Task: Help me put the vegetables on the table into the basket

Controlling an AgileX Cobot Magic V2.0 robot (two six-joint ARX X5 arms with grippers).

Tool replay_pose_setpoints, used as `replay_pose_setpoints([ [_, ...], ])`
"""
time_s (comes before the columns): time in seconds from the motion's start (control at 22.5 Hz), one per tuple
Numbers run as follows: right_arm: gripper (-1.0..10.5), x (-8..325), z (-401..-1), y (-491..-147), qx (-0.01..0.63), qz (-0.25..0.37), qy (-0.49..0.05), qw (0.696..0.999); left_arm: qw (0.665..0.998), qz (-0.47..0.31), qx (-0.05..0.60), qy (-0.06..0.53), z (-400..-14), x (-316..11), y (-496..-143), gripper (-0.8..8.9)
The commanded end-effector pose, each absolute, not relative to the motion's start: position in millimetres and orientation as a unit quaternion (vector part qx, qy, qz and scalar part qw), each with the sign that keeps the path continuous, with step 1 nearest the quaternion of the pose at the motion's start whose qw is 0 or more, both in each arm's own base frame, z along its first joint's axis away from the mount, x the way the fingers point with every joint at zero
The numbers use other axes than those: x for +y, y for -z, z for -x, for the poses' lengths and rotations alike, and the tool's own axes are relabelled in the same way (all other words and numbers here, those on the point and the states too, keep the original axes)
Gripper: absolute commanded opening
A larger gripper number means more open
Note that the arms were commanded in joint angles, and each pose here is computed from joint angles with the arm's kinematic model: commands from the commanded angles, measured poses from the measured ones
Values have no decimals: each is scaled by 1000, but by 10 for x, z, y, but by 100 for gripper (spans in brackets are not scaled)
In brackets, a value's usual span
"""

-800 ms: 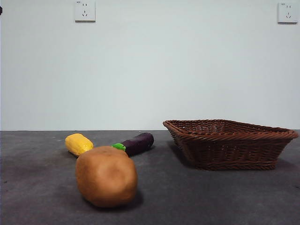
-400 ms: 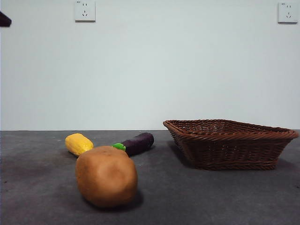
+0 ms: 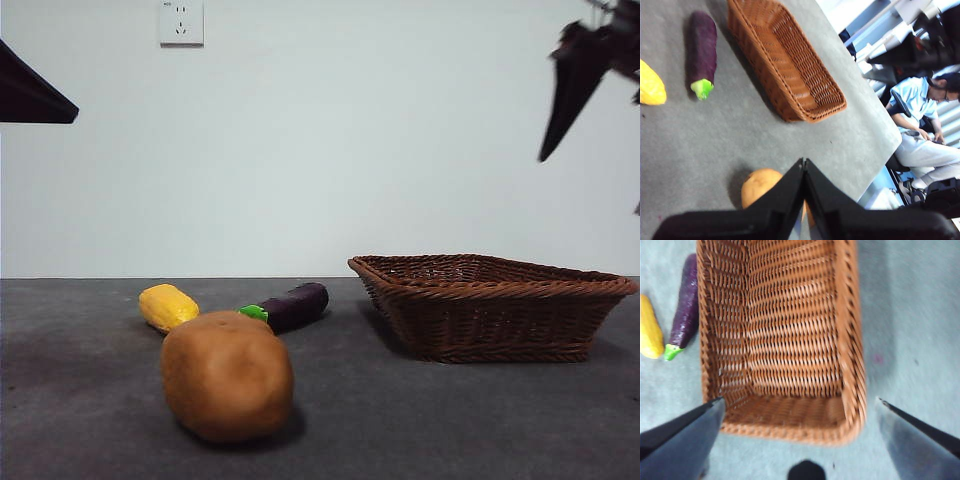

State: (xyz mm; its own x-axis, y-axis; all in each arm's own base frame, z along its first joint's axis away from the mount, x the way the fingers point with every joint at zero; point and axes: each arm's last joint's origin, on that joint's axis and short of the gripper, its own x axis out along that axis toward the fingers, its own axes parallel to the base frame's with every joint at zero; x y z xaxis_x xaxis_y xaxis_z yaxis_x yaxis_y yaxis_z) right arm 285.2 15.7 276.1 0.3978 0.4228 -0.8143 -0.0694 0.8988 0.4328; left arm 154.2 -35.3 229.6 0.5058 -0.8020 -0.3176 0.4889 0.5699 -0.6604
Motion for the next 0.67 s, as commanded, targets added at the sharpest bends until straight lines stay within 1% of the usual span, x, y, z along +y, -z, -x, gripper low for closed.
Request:
replay_pose_setpoints([
  [0.04, 514, 208, -3043, -2712, 548, -138, -153, 811, 830, 245, 308, 395, -1555, -362, -2292, -4],
  [0.18, 514, 232, -3338, -2645, 587, -93, -123, 795, 827, 248, 317, 392, -1550, -361, -2275, -4],
  [0.22, 514, 237, -3424, -2620, 594, -89, -118, 791, 826, 249, 319, 391, -1548, -361, -2271, -4],
  [0.44, 514, 260, -3879, -2390, 621, -85, -120, 770, 828, 252, 326, 381, -1546, -358, -2258, -4],
  [0.67, 504, 272, -4146, -2128, 638, -81, -122, 756, 829, 255, 329, 375, -1546, -356, -2254, -4],
])
